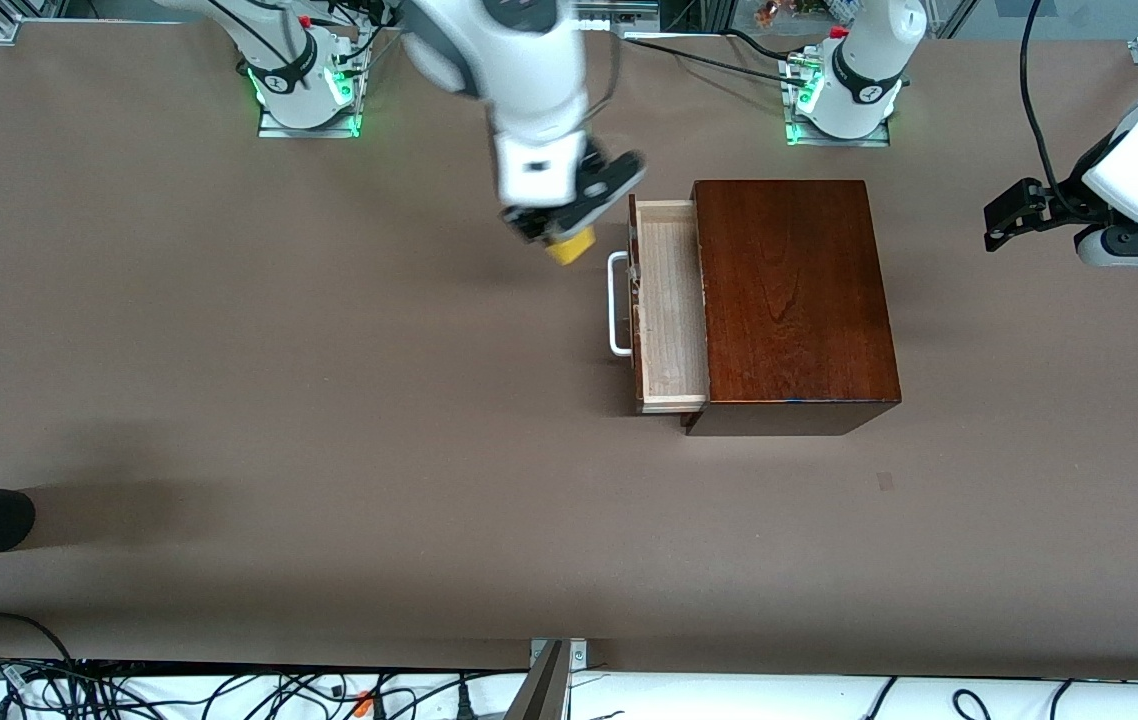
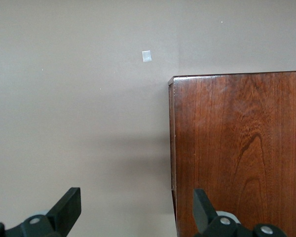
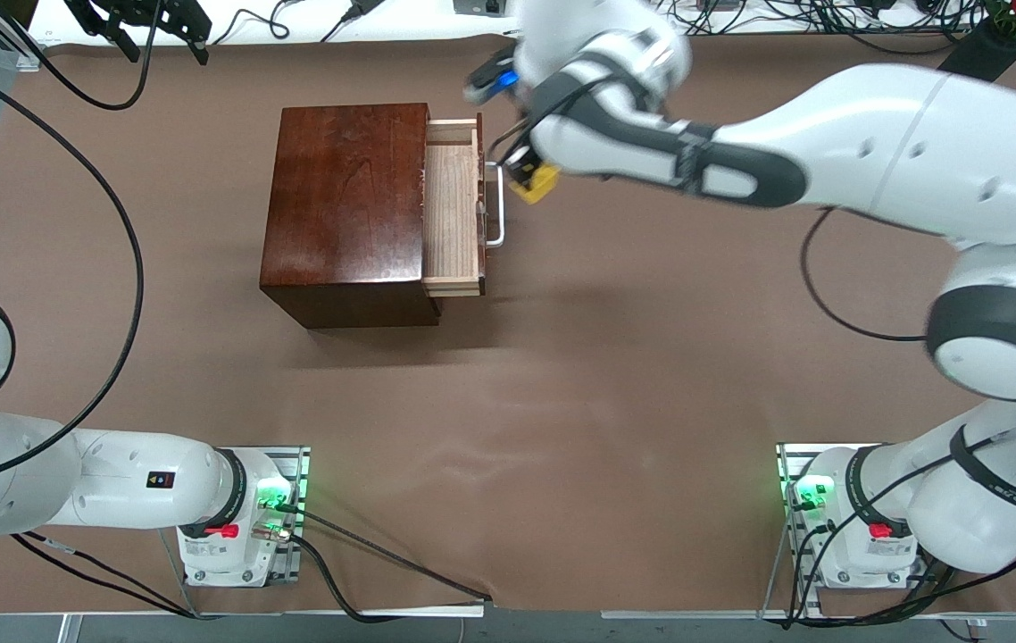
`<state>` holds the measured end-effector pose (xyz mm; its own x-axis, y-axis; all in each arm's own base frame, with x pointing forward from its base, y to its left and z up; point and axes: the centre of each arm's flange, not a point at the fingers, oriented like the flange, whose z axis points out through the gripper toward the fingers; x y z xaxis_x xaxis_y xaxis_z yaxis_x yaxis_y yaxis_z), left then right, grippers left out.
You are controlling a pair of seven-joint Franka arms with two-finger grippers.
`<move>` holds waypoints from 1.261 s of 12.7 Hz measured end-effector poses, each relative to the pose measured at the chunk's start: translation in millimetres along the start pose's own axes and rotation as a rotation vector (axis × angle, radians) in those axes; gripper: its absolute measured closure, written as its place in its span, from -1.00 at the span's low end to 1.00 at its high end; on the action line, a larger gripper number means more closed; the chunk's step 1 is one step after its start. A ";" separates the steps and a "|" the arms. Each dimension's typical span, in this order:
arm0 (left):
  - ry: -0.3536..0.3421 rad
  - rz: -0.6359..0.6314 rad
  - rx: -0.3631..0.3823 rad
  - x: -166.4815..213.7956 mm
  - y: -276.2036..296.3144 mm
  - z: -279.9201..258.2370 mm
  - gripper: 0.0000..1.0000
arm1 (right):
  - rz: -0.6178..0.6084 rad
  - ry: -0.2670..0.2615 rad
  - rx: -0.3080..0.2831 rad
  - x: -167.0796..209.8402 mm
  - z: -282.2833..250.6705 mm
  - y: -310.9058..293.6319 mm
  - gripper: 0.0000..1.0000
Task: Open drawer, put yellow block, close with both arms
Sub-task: 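Carry the yellow cube with the right gripper into the open drawer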
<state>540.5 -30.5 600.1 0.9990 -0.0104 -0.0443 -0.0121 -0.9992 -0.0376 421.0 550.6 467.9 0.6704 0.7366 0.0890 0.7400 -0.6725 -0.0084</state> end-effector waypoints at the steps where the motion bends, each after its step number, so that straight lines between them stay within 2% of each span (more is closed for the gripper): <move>1: 0.000 0.000 0.000 0.0 0.0 0.0 -1.00 | -0.045 0.015 -0.014 10.1 4.6 -23.5 -0.09; 4: 0.000 0.000 0.000 0.0 0.0 0.0 -1.00 | -0.148 0.041 -0.063 32.0 25.5 -65.4 -0.09; 6: 0.000 0.000 0.000 0.0 0.0 0.0 -1.00 | -0.238 0.044 -0.075 41.8 39.7 -77.9 -0.09; 9: 0.000 0.000 0.000 0.0 0.0 0.0 -1.00 | -0.338 0.044 -0.082 48.4 49.6 -81.2 -0.09; 12: 0.000 0.000 0.000 0.0 0.0 0.0 -1.00 | -0.445 0.042 -0.119 50.8 66.2 -87.0 -0.09; 16: 0.000 0.000 0.000 0.0 0.0 0.0 -1.00 | -0.557 0.039 -0.120 56.2 103.9 -87.3 -0.09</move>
<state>540.5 -30.5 600.1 0.9990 -0.0104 -0.0445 -0.0121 -0.9992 -0.0376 399.6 658.1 370.2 0.1770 0.9806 0.0841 0.9684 -0.1887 0.1629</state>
